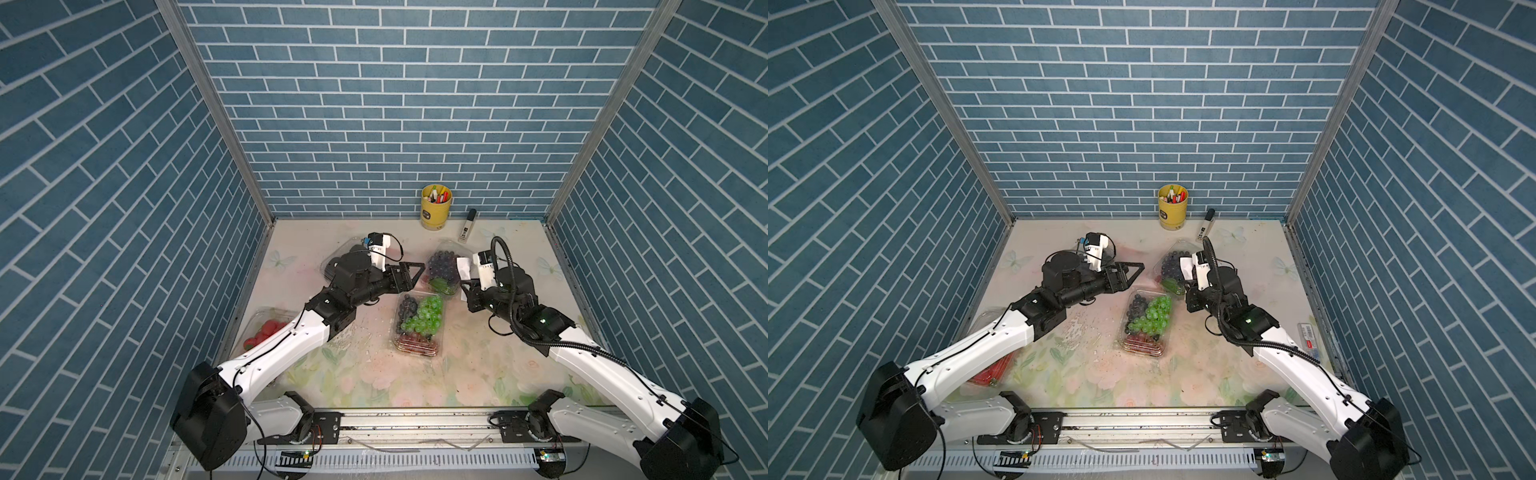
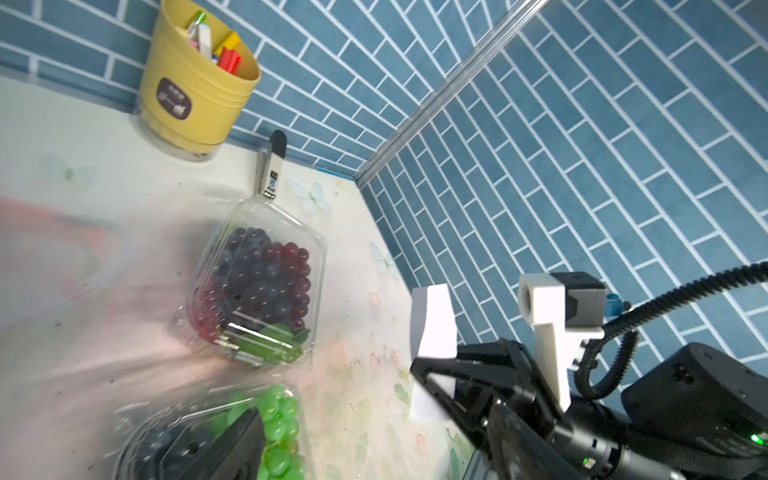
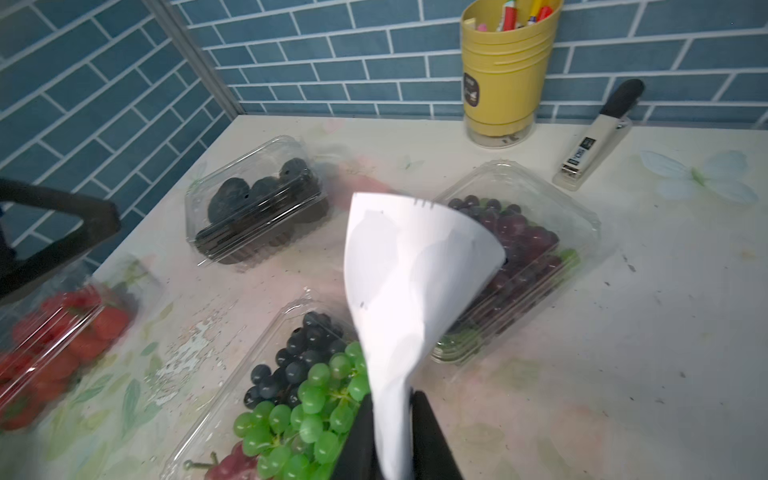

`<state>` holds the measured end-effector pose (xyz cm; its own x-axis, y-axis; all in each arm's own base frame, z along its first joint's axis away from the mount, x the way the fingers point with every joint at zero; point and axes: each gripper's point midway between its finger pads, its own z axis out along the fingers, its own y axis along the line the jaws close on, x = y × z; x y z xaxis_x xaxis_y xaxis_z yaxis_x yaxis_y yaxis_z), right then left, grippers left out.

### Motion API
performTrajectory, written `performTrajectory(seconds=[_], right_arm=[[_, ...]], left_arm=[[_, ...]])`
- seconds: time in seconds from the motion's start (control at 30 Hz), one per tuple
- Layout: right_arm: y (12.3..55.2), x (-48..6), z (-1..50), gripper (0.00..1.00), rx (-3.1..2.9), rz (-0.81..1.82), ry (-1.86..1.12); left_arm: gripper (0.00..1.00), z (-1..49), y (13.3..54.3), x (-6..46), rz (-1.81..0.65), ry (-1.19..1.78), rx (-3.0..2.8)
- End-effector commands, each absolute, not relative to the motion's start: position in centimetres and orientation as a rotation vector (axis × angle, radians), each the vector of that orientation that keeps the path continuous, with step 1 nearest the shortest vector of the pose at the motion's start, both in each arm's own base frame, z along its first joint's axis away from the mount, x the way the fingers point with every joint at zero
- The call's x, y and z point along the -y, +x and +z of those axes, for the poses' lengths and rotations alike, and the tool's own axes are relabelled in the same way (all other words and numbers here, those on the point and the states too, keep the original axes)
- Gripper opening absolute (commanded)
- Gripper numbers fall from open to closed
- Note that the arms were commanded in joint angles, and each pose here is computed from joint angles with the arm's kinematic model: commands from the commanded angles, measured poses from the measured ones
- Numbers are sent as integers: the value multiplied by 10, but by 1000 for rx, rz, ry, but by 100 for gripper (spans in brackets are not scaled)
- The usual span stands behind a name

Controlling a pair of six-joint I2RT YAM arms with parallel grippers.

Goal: Label fruit boxes
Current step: Pick up the label sticker from the center of the board.

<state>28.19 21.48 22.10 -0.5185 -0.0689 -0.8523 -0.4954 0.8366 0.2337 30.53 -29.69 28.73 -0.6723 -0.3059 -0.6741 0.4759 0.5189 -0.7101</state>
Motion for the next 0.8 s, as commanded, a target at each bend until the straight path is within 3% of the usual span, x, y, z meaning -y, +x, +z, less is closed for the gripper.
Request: performTrajectory(seconds=[0.0,0.5,0.63,0.77], right_arm=[[277,-232,244,17,-1989,615,-497],[260,-260,266,20,-1936,729,-552],[258,-265,267,21,-1933,737,-564],[258,-267,265,21,-1936,740,-571]], left_arm=[[84,314,301,315,-1261,244,-1863],[74,305,297,359,-1340,350,-1867],[64,307,297,366,-1378,352,-1847],[45,311,297,368,-1392,359,-1830]])
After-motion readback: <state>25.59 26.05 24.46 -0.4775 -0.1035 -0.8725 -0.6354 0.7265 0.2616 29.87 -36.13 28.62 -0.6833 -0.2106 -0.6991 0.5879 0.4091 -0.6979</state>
